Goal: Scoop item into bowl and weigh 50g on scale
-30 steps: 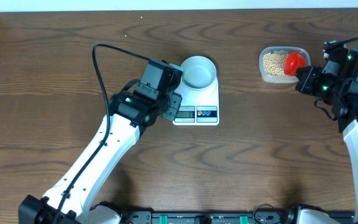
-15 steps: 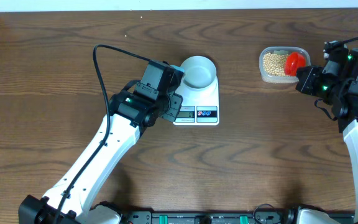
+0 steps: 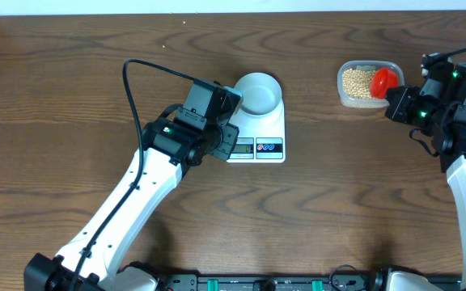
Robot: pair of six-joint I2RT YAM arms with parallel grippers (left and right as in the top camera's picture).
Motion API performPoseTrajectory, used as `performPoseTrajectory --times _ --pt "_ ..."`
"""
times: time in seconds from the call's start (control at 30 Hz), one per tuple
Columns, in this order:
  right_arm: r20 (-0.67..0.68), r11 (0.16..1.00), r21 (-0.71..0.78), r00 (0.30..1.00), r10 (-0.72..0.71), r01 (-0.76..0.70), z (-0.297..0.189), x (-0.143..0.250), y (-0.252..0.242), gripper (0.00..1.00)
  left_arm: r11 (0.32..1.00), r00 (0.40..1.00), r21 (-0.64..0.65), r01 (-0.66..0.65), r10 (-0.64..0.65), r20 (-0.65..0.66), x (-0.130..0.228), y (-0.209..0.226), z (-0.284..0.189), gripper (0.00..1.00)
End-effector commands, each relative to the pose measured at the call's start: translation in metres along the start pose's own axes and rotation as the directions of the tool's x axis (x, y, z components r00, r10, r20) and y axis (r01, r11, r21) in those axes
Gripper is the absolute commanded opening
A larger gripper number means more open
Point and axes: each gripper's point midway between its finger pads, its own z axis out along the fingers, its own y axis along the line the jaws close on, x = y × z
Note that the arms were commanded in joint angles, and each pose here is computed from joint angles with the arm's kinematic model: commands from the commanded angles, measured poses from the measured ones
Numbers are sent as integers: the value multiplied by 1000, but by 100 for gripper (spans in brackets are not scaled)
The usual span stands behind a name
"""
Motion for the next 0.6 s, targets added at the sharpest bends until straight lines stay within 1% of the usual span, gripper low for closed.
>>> performPoseTrajectory --times 0.0,0.07,0.1,0.13,0.17,0.2,0.23,0.37,0.4,0.57 --pt "39 1000 0 999 -30 30 -10 -12 4 1 999 1000 30 -17 17 -9 3 -4 -1 7" --pt "39 1000 0 999 -30 30 -10 -12 4 1 999 1000 30 -17 17 -9 3 -4 -1 7" --pt "38 1000 0 999 -30 30 -10 -12 4 1 999 1000 30 -16 17 -9 3 -4 -1 9" --pt "38 1000 0 999 -30 30 -10 -12 4 1 999 1000 30 -16 17 -9 3 -4 -1 34" --pt "38 1000 0 999 -30 30 -10 -12 4 1 999 1000 30 -16 17 -9 3 -4 -1 48" --pt "38 1000 0 999 -30 30 -10 -12 4 1 999 1000 30 -16 17 -9 3 -4 -1 60" --pt "38 1000 0 999 -29 29 -10 -11 4 1 999 1000 30 -16 17 -9 3 -4 -1 64" --pt "38 1000 0 999 -30 30 -10 -11 4 1 999 1000 30 -16 17 -9 3 -4 -1 67" --pt "38 1000 0 999 -30 30 -10 -11 4 1 999 1000 30 -16 17 -9 3 -4 -1 98" --pt "37 1000 1 999 -29 29 -9 -11 4 1 999 1000 30 -16 17 -9 3 -4 -1 98"
